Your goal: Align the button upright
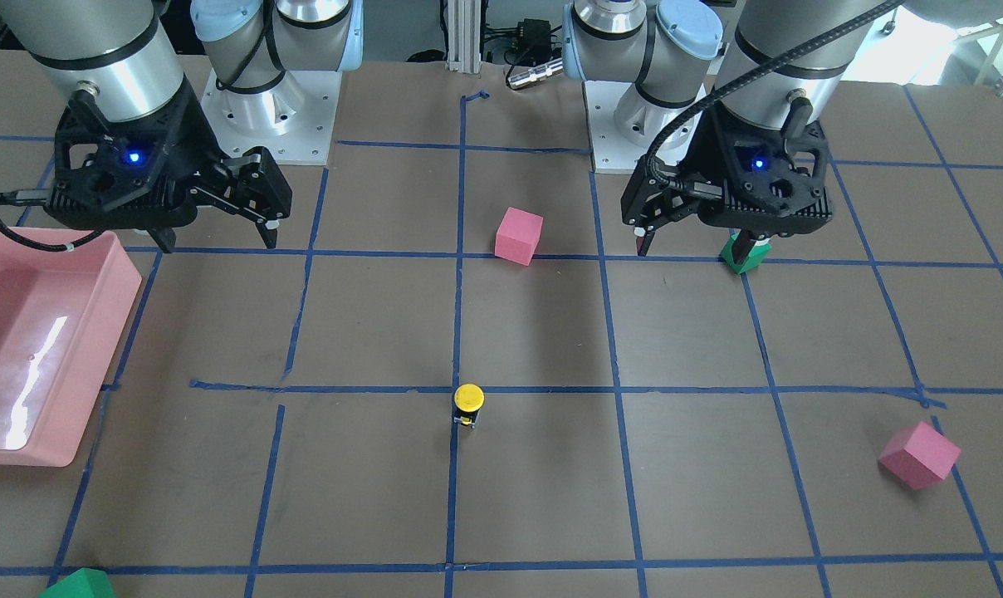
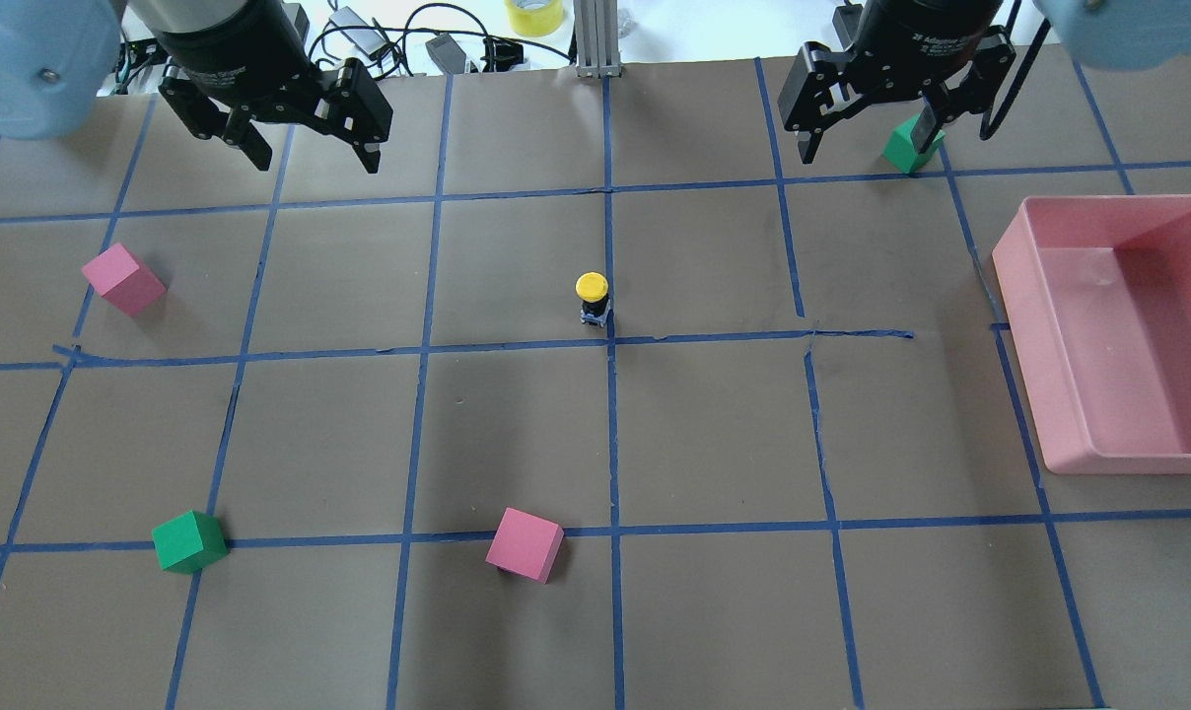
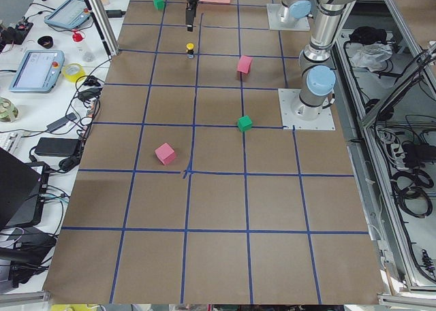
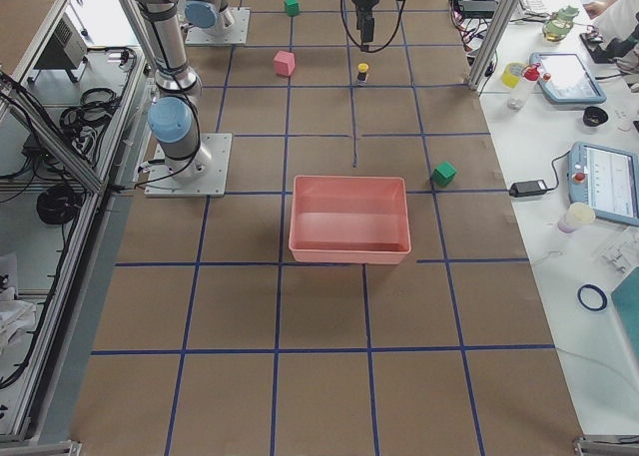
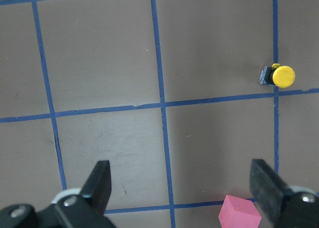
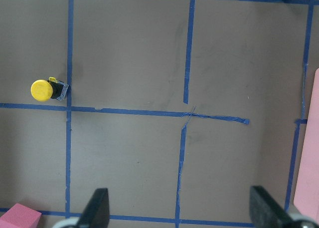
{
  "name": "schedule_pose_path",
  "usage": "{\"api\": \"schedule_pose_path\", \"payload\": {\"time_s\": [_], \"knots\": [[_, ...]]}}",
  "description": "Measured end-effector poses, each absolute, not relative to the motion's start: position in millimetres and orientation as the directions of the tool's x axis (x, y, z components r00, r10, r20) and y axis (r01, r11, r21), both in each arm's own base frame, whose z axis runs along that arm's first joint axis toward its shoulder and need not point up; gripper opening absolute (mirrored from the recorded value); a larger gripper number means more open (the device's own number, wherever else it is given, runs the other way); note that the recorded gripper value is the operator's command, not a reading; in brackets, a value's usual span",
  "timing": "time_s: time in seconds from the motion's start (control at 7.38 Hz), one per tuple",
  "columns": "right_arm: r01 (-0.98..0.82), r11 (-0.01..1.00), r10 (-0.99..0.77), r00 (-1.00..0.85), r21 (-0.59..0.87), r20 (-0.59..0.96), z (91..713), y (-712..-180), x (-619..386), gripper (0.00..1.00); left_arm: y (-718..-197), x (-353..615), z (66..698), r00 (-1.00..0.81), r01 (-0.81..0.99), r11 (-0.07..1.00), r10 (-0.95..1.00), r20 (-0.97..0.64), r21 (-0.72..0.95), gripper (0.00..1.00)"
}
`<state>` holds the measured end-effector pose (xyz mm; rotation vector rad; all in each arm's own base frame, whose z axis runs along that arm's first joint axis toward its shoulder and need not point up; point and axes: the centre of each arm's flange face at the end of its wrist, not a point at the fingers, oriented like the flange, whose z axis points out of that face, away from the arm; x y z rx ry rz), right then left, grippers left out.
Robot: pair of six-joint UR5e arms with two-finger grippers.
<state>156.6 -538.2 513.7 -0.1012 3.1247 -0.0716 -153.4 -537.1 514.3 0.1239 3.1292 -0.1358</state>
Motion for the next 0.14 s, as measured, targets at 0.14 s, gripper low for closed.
{"api": "schedule_pose_path", "payload": {"time_s": [0.14], "knots": [[-0.064,0.997,-0.065,-0.998,-0.047,-0.013,513.8,-538.2,156.7,1.00,-535.9,-154.1,513.1,-0.997,0.081,0.993,0.080,-0.011,-0.084,1.00]]}}
